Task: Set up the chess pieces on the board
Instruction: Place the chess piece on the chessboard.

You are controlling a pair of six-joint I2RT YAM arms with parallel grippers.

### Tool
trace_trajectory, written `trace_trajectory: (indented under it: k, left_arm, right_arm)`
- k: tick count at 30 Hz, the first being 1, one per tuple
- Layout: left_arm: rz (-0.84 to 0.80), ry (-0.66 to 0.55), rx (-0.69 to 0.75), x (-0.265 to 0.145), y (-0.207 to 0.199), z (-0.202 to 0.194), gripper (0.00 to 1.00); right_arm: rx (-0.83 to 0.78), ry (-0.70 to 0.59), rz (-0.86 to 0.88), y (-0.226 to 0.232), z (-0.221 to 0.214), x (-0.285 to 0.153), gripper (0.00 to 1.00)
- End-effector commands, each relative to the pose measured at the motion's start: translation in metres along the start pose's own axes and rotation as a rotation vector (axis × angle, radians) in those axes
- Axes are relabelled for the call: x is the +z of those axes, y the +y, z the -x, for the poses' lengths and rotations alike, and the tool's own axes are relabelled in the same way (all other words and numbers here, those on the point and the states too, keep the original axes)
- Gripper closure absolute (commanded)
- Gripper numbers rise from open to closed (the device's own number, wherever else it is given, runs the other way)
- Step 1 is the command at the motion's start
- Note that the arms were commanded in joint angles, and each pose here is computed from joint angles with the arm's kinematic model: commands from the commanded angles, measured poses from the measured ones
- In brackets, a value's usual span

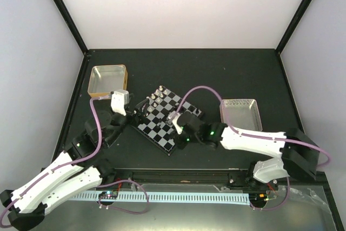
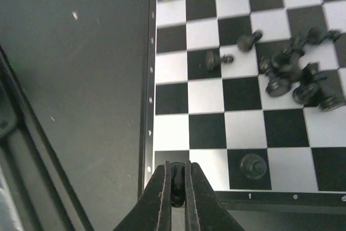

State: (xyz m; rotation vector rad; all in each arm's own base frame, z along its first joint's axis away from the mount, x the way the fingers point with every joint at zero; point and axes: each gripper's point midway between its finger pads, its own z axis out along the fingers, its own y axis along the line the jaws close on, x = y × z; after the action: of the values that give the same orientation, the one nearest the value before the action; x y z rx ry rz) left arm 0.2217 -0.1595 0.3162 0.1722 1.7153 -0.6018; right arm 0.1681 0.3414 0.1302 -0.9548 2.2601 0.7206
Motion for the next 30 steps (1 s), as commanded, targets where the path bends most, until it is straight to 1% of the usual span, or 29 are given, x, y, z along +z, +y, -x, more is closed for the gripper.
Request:
trace_trajectory:
  k: [1, 4, 10, 21, 30]
  left_arm:
    - [0.053, 0.006, -0.009, -0.001, 0.01, -0.002, 0.24]
    - [0.064, 0.013, -0.009, 0.0, 0.012, -0.005, 0.23]
    - [0.074, 0.026, -0.012, 0.002, 0.014, -0.01, 0.23]
    - [0.081, 0.036, -0.011, 0.005, 0.015, -0.013, 0.23]
    - [0.089, 0.045, -0.008, 0.006, 0.016, -0.016, 0.23]
  right_arm:
    - [-0.121, 0.025, -0.113, -0.004, -0.008, 0.017, 0.98]
    - [-0.122, 0.077, -0.133, -0.007, -0.022, 0.033, 0.98]
    - [-0.125, 0.114, -0.155, -0.011, -0.032, 0.047, 0.98]
    - [-0.143, 0.129, -0.182, -0.016, -0.041, 0.06, 0.95]
    - [-0.14, 0.123, -0.208, -0.02, -0.043, 0.061, 0.88]
